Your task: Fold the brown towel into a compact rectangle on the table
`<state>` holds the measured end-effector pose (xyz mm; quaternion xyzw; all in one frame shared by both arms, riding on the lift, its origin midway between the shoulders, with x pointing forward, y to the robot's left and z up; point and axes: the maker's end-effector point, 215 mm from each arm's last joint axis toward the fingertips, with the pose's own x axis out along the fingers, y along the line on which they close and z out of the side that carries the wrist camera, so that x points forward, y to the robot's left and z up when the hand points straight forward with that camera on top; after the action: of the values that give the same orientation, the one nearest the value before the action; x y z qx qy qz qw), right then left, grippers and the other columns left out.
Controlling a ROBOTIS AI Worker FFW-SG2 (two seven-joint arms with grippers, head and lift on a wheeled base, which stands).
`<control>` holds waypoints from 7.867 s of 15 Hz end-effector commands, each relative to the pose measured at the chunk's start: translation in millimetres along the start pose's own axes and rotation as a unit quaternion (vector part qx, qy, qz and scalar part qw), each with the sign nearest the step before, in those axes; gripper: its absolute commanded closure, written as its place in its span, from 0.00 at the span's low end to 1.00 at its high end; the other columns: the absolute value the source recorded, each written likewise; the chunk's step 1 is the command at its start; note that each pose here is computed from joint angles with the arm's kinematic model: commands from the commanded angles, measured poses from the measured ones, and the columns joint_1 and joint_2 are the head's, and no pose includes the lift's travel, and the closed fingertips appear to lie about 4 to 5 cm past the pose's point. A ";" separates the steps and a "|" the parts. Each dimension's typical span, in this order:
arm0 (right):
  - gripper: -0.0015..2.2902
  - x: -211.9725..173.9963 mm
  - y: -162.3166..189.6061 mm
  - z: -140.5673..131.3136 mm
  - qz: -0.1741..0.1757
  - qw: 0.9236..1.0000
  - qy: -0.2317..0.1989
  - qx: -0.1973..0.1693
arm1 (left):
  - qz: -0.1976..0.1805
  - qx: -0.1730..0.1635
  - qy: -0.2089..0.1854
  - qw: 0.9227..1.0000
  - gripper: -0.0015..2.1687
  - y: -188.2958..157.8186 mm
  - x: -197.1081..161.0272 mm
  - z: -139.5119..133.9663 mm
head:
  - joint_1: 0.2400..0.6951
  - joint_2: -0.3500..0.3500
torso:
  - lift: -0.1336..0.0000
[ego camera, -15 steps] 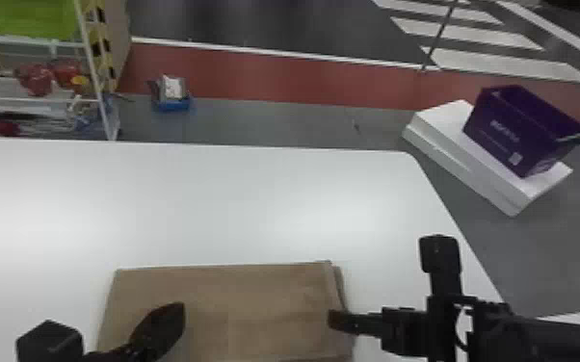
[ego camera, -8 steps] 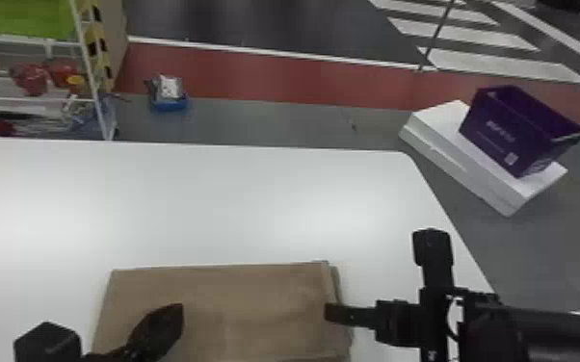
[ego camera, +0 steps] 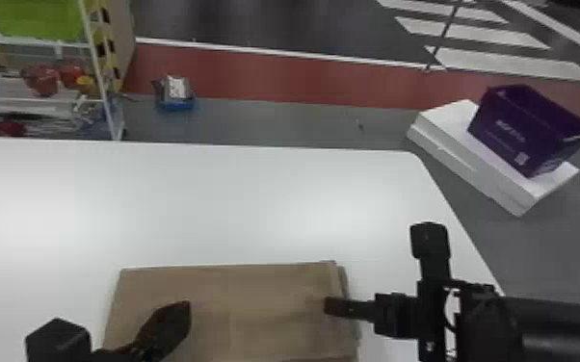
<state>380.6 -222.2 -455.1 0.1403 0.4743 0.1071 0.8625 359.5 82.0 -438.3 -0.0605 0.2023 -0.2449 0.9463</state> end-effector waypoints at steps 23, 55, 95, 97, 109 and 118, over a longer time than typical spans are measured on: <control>0.52 -8.6 68.2 12.8 0.125 0.992 -0.014 -0.007 | 0.005 -0.001 0.005 1.000 0.81 5.8 0.2 -3.5 | 1.00 0.29 | 0.08; 0.52 -66.9 128.7 87.3 0.191 0.974 -0.114 -0.050 | 0.026 0.003 0.039 0.999 0.81 30.0 -3.1 -15.8 | 1.00 0.43 | 0.08; 0.52 29.2 282.1 14.9 0.284 0.947 -0.033 -0.144 | -0.016 -0.002 0.033 0.999 0.81 -16.6 1.6 -25.6 | 1.00 0.73 | 0.08; 0.52 32.4 282.8 10.0 0.284 0.947 -0.023 -0.146 | -0.013 0.000 0.025 1.000 0.81 -13.8 -2.1 -19.8 | 1.00 0.75 | 0.08; 0.06 27.3 287.3 -19.2 0.296 0.944 0.016 -0.145 | -0.006 0.009 0.027 1.000 0.83 -20.8 -9.8 -20.2 | 1.00 0.79 | 0.08; 0.05 24.8 283.2 -15.1 0.301 0.944 0.014 -0.134 | 0.071 0.050 0.056 0.995 0.83 51.4 -71.0 -8.8 | 1.00 0.92 | 0.08</control>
<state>364.9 54.3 -386.4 0.1552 0.4048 0.4263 0.7939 322.7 146.0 -430.8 0.0079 0.2407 -0.2026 0.9492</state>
